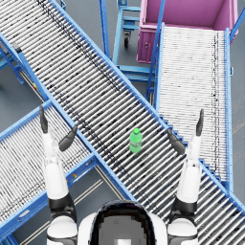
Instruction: Pick up the oil and place it on the left assembly line, put the cola on the right, and keep Sprite still
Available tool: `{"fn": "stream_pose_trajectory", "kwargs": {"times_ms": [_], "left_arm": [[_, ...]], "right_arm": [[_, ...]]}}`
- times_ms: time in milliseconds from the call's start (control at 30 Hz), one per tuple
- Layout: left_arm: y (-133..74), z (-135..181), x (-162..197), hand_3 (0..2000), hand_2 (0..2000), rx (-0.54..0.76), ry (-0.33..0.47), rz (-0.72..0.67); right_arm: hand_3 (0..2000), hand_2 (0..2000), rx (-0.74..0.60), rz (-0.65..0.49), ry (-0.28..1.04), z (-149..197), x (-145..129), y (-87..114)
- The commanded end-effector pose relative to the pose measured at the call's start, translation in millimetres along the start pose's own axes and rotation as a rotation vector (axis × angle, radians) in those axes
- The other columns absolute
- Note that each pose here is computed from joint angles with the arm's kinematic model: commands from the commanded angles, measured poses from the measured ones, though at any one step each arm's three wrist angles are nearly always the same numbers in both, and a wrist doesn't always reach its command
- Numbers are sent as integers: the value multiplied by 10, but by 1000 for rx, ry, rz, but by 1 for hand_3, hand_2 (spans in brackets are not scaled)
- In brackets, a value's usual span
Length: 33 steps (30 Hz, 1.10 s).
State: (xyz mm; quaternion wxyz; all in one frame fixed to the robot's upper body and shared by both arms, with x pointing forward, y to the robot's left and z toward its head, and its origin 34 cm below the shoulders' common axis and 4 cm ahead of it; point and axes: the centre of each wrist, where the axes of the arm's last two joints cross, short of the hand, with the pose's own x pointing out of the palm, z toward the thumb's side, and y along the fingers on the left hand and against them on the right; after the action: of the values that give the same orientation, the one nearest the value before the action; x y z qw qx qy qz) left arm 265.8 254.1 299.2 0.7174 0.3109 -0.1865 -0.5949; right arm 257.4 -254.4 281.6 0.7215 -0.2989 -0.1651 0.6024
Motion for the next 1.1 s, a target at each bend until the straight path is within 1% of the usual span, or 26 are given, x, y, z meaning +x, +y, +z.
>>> {"fn": "stream_pose_trajectory", "kwargs": {"times_ms": [33,167,233,267,300,367,400,433,467,500,533,567,600,633,733,867,1100], "left_arm": [[0,0,0,0,0,0,0,0],[-1,0,0,0,0,0,0,0],[34,42,8,0,0,19,0,-4],[0,3,5,0,0,1,-1,-2],[25,37,18,0,0,17,-2,-7],[-2,6,18,0,0,2,-2,-6],[-2,7,21,0,0,2,-3,-7],[-3,7,24,0,0,2,-3,-8],[46,46,19,0,0,22,-2,-7],[2,9,26,0,0,3,-3,-9],[59,49,30,0,0,24,-3,-11],[66,56,29,0,0,28,-3,-10],[65,59,38,0,0,28,-4,-14],[24,20,38,0,0,10,-5,-13],[17,13,52,0,0,5,-11,-19],[-48,-38,120,0,0,-36,-64,-54],[-192,-129,272,0,0,-135,-192,-135]], "right_arm": [[0,0,0,0,0,0,1,0],[0,0,-15,-6,2,27,-17,-41],[0,0,1,-2,0,-2,-3,-3],[0,0,1,-3,0,-3,-4,-2],[0,0,-14,-10,3,25,-27,-42],[0,0,1,-5,0,-4,-10,-8],[0,0,-17,-14,4,30,-38,-50],[0,0,0,-7,1,-3,-16,-14],[0,0,-19,-18,5,35,-49,-58],[0,0,-2,-10,1,1,-24,-20],[0,0,-3,-12,2,2,-28,-24],[0,0,-21,-18,5,37,-48,-72],[0,0,-26,-14,4,47,-39,-78],[0,0,-28,-12,3,55,-31,-69],[0,0,-4,-5,-5,7,-16,-30],[0,0,29,54,-61,-33,61,11],[0,0,105,195,-196,-100,235,102]]}}
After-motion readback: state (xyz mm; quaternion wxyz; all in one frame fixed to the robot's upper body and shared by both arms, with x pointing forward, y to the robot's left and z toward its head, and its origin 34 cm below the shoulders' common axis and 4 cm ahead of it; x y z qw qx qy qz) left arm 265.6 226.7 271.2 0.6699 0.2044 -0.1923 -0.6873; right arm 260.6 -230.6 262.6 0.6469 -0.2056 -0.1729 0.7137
